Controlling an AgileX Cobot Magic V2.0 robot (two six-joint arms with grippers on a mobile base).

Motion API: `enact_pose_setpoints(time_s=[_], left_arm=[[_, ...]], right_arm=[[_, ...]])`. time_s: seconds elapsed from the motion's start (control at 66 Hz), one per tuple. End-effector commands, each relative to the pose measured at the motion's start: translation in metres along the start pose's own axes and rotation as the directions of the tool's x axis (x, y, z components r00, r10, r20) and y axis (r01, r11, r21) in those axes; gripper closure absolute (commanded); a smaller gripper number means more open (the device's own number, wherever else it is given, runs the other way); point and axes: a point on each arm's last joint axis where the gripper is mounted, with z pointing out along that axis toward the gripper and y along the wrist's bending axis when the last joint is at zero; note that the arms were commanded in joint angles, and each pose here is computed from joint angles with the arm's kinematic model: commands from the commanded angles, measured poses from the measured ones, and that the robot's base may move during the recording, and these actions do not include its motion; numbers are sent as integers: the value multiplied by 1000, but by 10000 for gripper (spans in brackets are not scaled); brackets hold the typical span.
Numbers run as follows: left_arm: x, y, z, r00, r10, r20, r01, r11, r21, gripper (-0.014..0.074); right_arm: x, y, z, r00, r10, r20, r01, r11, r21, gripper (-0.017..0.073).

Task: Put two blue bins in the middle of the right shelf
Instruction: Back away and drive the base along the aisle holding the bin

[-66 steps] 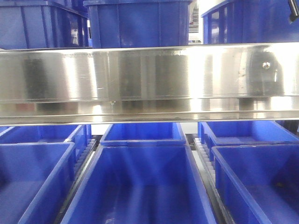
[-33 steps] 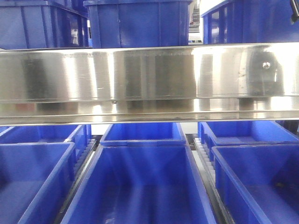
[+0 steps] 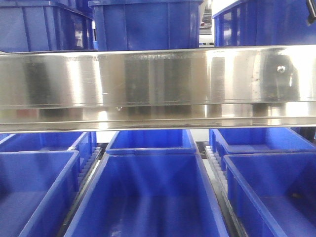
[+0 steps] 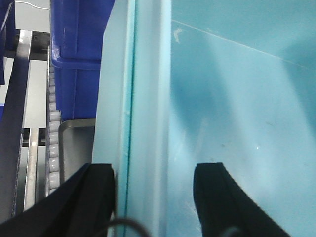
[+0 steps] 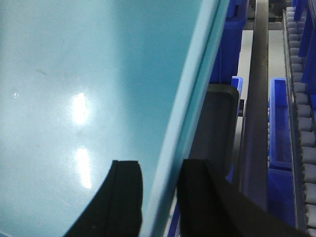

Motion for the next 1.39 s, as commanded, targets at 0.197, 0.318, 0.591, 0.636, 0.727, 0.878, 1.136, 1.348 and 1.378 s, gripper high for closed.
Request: enact_pose_setpoints(time_s=[0.197,0.318,0.591,0.636,0.727,0.878,1.136,1.348,1.378], left_arm=[[-12,-14,-15,994,-25,108,15,995,96,704],[-12,-14,-15,994,-25,108,15,995,96,704],[-12,-14,-15,994,-25,108,15,995,96,704],[-12,-14,-15,994,-25,108,15,995,96,704],[-12,-14,-15,994,-25,108,15,995,96,704],[-12,-14,-15,994,-25,108,15,995,96,704],[-12,-14,-15,994,-25,108,15,995,96,704],[-12,-14,-15,994,-25,108,15,995,96,704],[-12,-14,-15,994,-25,108,15,995,96,704]], right_arm=[[-10,13,-11,995,3,99,6,996,-90,713],[-10,13,-11,995,3,99,6,996,-90,713],[-10,13,-11,995,3,99,6,996,-90,713],[-10,13,-11,995,3,99,6,996,-90,713],[-10,13,-11,995,3,99,6,996,-90,713],[-10,13,-11,995,3,99,6,996,-90,713],[-10,13,-11,995,3,99,6,996,-90,713],[-10,13,-11,995,3,99,6,996,-90,713],[-10,13,-11,995,3,99,6,996,-90,713]])
